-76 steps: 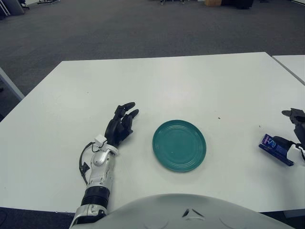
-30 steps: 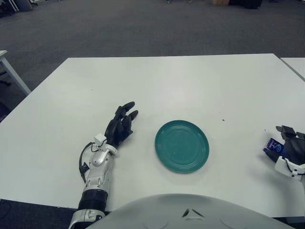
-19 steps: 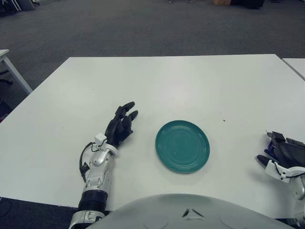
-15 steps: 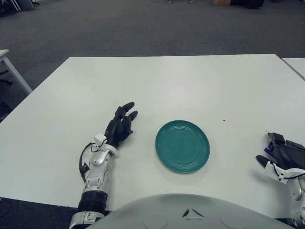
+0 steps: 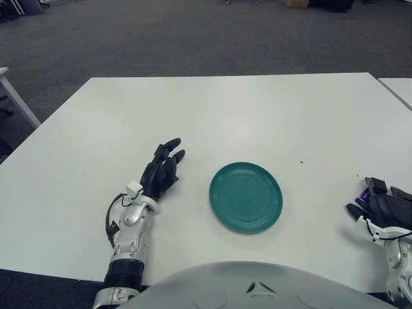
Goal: Put the gum into the plate.
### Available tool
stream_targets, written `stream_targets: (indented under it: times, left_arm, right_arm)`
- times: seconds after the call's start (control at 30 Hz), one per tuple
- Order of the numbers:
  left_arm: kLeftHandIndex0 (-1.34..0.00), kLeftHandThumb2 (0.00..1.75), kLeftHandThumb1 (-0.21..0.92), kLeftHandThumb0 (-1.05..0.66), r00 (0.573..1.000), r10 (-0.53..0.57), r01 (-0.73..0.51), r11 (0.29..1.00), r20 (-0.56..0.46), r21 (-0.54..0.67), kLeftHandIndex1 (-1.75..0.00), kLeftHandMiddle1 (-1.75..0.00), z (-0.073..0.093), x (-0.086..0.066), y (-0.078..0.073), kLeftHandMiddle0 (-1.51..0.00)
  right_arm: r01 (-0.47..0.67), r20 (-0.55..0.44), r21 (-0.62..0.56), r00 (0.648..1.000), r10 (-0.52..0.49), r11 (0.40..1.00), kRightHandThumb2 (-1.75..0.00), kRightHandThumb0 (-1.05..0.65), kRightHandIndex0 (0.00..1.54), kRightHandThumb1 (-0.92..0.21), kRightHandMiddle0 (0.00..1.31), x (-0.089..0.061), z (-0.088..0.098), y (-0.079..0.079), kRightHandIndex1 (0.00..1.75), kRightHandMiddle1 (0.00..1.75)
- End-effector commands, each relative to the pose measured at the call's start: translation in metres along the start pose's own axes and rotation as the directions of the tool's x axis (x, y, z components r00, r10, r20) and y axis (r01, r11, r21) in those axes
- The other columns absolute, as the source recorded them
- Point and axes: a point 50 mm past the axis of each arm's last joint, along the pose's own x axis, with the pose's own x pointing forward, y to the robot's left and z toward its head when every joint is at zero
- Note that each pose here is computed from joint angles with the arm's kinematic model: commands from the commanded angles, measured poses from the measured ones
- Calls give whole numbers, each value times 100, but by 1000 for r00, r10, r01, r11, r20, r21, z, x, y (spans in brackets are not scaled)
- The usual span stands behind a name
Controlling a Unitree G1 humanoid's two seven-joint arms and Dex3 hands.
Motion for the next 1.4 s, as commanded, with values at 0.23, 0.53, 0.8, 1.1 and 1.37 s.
stream_targets:
  times: [0.23,0.53,0.8,1.1,1.37]
  left_arm:
    - [0,74,92,-86,997,22,-23,1000,-75,-3,-84,-52,-13,-7,5,-23]
    - [0,74,92,-86,997,18,-18,1000,-79,0,-87,-52,-14,-7,7,-21]
    - [0,75,92,-89,996,26,-25,999,-86,22,-83,-52,-14,-6,9,-19]
    - [0,75,92,-88,995,43,-40,999,-94,34,-86,-55,-14,-5,8,-21]
    - [0,74,92,-86,996,43,-40,999,-83,34,-87,-56,-13,-5,9,-21]
  right_arm:
    - [-169,-66,21,983,170,985,-78,-105,29,-92,0,-19,-13,42,2,57]
    - [-154,-110,76,981,161,985,-74,-99,33,-92,0,-18,-17,45,3,61]
    - [-127,-137,141,980,147,982,-67,-92,39,-92,0,-17,-17,51,6,72]
    - [-81,-137,154,985,102,985,-53,-78,49,-92,9,-17,-16,50,57,131]
    - [-29,-140,194,988,57,981,-75,-41,56,-71,36,-20,-17,51,115,167]
